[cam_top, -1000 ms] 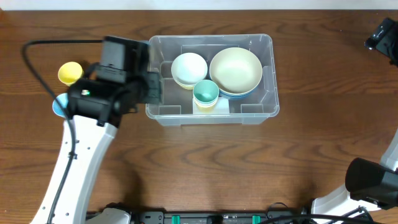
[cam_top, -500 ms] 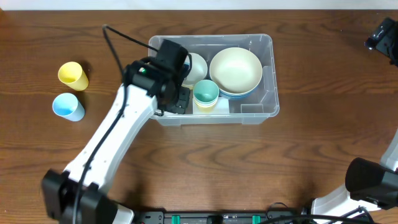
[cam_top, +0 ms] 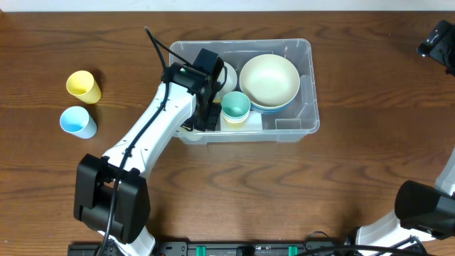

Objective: Pack container
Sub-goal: 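Carry the white cup and lower it into the container front-left, then release the white cup and move left gripper to the blue cup, then grasp the blue cup rim with the left gripper, then carry the blue cup and lower it into the white cup, then release the blue cup and move left gripper to the yellow cup, then grasp the yellow cup rim with the left gripper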

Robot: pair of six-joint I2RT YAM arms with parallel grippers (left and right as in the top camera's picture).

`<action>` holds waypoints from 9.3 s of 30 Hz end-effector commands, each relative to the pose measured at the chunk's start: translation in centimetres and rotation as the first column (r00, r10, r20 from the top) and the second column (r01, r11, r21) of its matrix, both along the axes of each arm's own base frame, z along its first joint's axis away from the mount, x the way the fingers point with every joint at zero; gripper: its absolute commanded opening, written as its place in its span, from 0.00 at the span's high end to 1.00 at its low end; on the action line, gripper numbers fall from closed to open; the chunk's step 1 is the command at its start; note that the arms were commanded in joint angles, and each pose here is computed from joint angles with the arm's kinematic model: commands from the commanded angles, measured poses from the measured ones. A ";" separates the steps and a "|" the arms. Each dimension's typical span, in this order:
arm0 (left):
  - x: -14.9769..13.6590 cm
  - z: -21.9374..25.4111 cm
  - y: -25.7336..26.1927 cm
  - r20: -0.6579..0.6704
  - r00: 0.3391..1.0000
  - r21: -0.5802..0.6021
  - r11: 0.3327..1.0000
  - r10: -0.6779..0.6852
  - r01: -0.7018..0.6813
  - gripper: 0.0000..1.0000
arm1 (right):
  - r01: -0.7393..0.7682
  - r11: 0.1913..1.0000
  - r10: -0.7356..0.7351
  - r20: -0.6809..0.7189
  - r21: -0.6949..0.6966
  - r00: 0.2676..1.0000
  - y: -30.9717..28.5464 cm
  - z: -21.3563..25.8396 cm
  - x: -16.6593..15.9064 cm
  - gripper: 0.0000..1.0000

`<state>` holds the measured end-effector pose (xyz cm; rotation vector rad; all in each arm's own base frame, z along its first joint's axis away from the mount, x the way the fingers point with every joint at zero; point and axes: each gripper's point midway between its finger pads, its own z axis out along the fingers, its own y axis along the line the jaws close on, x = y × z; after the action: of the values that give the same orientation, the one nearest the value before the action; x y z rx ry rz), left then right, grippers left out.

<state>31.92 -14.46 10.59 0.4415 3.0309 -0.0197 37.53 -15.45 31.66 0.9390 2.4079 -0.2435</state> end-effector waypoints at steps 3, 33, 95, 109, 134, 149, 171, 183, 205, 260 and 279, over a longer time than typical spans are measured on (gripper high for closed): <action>0.4 0.0 0.0 0.008 1.000 0.011 1.000 -0.010 0.010 0.90 | 0.018 1.000 -0.018 0.031 -0.008 0.999 -0.1 1.1 -0.4 0.01; 6.9 16.3 10.3 0.507 0.830 0.168 0.918 0.232 -0.359 0.33 | 0.019 1.000 -0.018 0.031 -0.008 0.999 -0.2 1.1 -0.5 0.01; 4.0 -2.2 24.4 -0.179 0.609 0.031 0.623 0.772 -0.781 0.94 | 0.019 1.000 -0.018 0.031 -0.008 0.999 -0.2 1.1 -0.5 0.01; 4.0 14.8 7.8 0.285 0.922 -0.258 0.947 0.262 -0.190 0.94 | 0.019 1.000 -0.018 0.032 -0.008 0.999 -0.2 1.1 -0.5 0.01; 1.5 5.7 -0.4 0.050 0.997 -0.050 0.997 -0.050 0.053 0.94 | 0.019 1.000 -0.018 0.031 -0.008 0.999 -0.2 1.1 -0.5 0.01; -0.1 5.1 0.2 -0.033 0.999 -0.026 0.999 -0.032 0.031 0.94 | 0.019 1.000 -0.018 0.031 -0.008 0.999 -0.2 1.1 -0.5 0.01; 0.0 3.6 -0.1 -0.081 0.996 -0.027 0.999 -0.033 0.031 0.94 | 0.019 1.000 -0.018 0.031 -0.008 0.999 -0.2 1.1 -0.5 0.01; 0.5 4.0 -0.3 -0.057 0.998 -0.036 0.999 -0.033 0.031 0.44 | 0.019 1.000 -0.018 0.031 -0.008 0.999 -0.2 1.1 -0.5 0.01; 9.6 17.3 21.5 0.410 0.649 -0.193 0.756 0.641 -0.625 0.21 | 0.019 1.000 -0.018 0.031 -0.008 0.999 -0.2 1.1 -0.5 0.01; 12.3 -7.5 28.3 -0.016 0.828 0.101 0.825 0.561 -0.557 0.94 | 0.019 1.000 -0.018 0.032 -0.008 0.999 -0.2 1.1 -0.5 0.01; 8.6 6.2 17.7 0.024 0.854 -0.057 0.854 0.520 -0.518 0.94 | 0.019 1.000 -0.018 0.031 -0.008 0.999 -0.2 1.1 -0.5 0.01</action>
<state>41.21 5.15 11.25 -0.4313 3.1052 -0.0164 37.54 -15.44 31.66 0.9388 2.4076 -0.2429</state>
